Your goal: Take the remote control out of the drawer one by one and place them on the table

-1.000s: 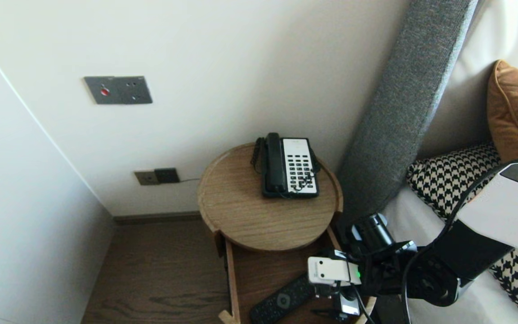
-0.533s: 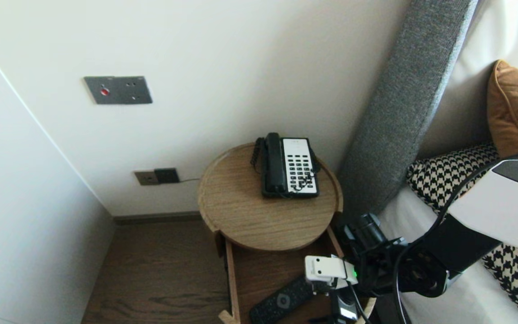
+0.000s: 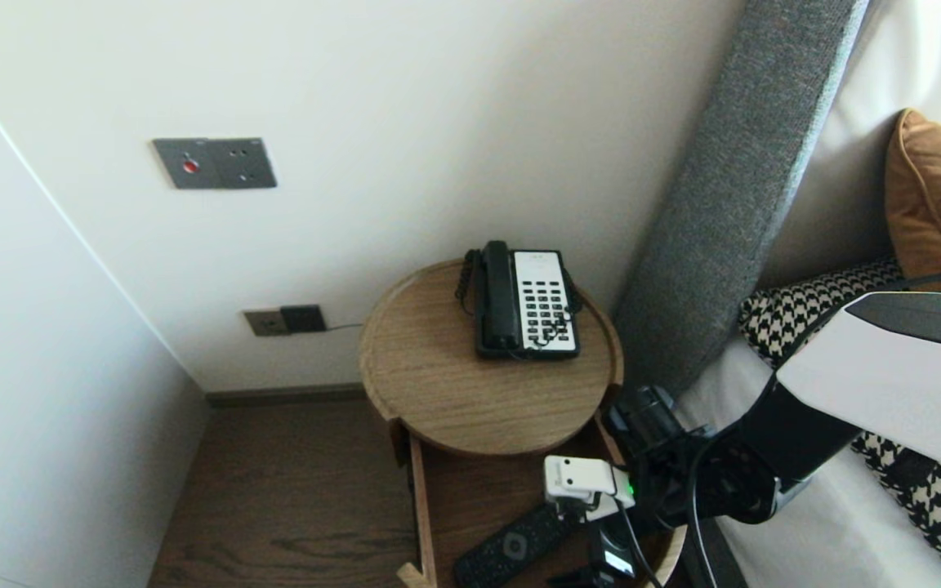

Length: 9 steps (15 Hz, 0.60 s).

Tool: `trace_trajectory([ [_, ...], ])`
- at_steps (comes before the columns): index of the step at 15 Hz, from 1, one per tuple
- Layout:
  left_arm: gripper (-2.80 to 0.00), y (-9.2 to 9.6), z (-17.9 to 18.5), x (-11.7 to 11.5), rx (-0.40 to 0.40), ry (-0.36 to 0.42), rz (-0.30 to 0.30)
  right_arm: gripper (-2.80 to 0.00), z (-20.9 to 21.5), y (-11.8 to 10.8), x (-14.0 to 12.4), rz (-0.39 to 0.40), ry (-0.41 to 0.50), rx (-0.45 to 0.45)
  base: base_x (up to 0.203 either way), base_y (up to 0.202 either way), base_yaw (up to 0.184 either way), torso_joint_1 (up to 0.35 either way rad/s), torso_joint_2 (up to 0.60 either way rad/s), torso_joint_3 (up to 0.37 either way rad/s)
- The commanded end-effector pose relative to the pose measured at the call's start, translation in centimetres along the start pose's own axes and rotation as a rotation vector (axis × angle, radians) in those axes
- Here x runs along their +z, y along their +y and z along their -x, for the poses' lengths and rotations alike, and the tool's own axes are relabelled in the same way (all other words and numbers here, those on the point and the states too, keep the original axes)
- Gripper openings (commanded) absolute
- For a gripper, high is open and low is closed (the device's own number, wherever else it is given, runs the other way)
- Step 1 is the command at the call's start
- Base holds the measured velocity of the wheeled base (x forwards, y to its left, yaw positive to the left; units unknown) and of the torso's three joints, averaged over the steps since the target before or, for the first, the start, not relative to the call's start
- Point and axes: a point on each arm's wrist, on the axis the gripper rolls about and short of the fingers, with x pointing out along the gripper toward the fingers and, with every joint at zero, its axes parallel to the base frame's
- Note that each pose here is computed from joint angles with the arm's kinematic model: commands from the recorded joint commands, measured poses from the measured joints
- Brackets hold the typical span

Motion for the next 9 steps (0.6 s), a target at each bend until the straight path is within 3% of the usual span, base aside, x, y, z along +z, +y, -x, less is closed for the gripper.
trace_trajectory([
  [1, -2.8, 0.0, 0.0, 0.01, 0.001, -0.001, 0.001, 0.0, -0.83, -0.46, -0.34, 0.001, 0.002, 0.006, 0.0, 0.0, 0.0, 0.0, 0.0, 0.0],
  [9, -2.8, 0.0, 0.0, 0.01, 0.001, -0.001, 0.001, 0.0, -1.45, -1.27, -1.22, -0.016, 0.012, 0.002, 0.0, 0.0, 0.0, 0.0, 0.0, 0.0],
])
